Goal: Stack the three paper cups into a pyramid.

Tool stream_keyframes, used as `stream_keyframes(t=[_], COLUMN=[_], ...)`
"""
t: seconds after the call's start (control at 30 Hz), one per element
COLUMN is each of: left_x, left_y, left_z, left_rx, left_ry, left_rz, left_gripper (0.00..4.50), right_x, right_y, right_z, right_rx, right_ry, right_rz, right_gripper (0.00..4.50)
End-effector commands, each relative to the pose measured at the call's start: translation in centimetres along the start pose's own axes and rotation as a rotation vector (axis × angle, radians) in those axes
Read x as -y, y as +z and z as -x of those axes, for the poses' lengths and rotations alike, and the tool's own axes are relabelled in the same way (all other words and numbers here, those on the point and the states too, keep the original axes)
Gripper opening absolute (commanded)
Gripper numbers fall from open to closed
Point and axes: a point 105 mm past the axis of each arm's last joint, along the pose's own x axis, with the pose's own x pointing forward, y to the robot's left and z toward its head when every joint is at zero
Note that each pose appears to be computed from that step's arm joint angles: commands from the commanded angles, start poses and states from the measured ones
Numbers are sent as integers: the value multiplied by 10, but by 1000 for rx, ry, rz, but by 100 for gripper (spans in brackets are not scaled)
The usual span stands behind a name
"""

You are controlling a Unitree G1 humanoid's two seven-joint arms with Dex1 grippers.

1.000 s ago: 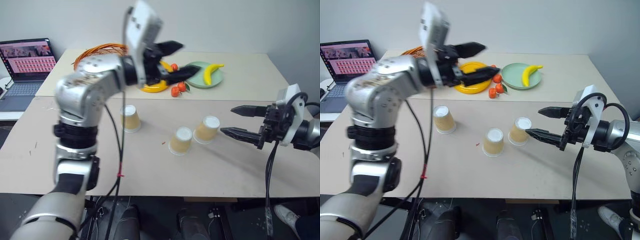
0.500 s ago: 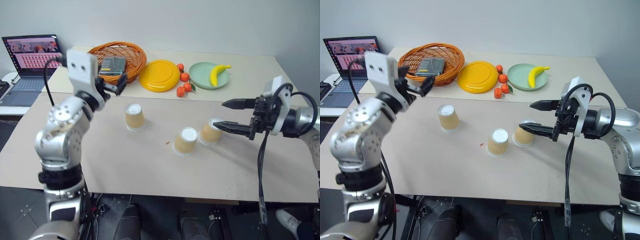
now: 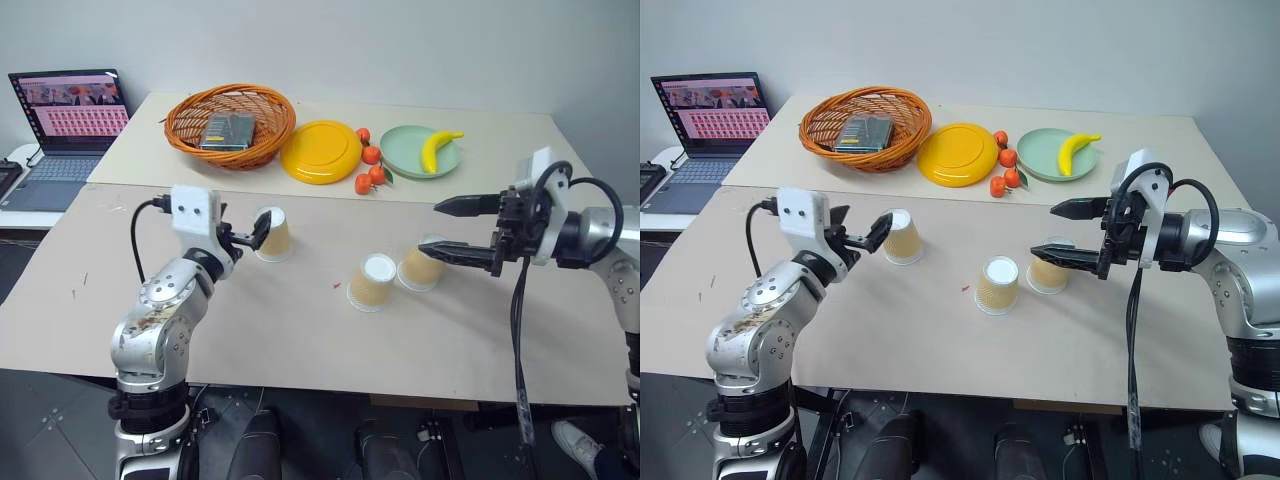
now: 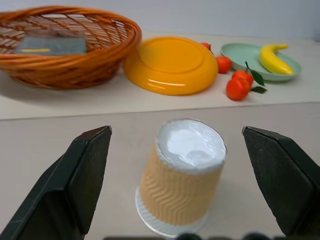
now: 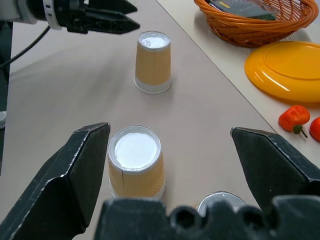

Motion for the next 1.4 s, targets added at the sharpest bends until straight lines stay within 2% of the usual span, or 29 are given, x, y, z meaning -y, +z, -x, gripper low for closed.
stream_keyframes(t=[0.03, 0.3, 0.77, 1.1, 1.17, 1.27, 1.4], left_x=[9, 18, 8, 8, 4, 2, 1], left_y=[2, -17, -17, -19, -24, -27, -26], left_z=[-1, -12, -28, -43, -47, -51, -53], left_rx=[37, 36, 84, 95, 83, 74, 78], left_ry=[-48, -62, -45, -81, -84, -96, -105], left_rz=[-22, 12, -121, -147, -156, -171, -190], left_gripper=[448, 448, 448, 448, 406, 308, 308], right_x=[-5, -12, -11, -10, -10, -10, -10], right_y=[17, 24, 27, 28, 28, 27, 28], right_z=[10, 13, 15, 18, 19, 20, 21], right_rx=[31, 30, 15, 12, 11, 12, 12], right_ry=[6, -1, -33, -52, -56, -64, -66], right_rz=[45, 48, 53, 68, 69, 71, 73], right_gripper=[450, 450, 450, 450, 450, 450, 450])
